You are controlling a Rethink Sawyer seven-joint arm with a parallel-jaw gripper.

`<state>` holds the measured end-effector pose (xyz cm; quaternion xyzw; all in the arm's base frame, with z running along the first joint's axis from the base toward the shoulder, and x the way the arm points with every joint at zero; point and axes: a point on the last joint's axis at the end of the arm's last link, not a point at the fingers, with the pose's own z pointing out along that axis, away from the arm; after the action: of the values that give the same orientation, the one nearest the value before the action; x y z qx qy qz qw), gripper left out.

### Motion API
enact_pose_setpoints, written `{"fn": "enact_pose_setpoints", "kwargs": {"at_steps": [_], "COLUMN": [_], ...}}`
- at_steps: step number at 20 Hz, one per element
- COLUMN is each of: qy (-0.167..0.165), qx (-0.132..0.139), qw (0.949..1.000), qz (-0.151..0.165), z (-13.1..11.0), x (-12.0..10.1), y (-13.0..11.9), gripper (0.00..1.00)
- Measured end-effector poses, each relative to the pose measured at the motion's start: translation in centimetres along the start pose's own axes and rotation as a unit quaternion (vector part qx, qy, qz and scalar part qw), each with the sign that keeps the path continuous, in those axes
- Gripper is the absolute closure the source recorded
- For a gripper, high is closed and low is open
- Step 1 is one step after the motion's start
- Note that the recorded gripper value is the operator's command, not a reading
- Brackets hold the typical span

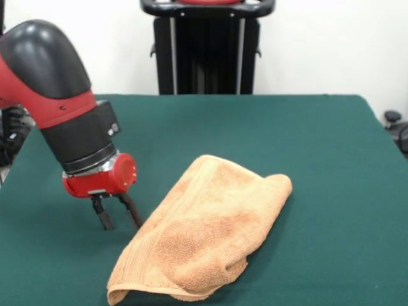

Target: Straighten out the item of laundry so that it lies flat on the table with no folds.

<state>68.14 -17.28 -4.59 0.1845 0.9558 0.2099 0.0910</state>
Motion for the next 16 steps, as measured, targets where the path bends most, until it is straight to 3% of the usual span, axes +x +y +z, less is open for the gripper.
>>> {"fn": "enact_pose_setpoints", "kwargs": {"at_steps": [8, 16], "qy": [-0.008, -0.001], "qx": [-0.064, -0.148], "qw": [0.9968, 0.9881], "qz": [0.046, 0.042], "z": [0.0, 3.3], "x": [-0.5, 0.4], "y": [-0.9, 4.2], "gripper": [0.0, 0.0]}}
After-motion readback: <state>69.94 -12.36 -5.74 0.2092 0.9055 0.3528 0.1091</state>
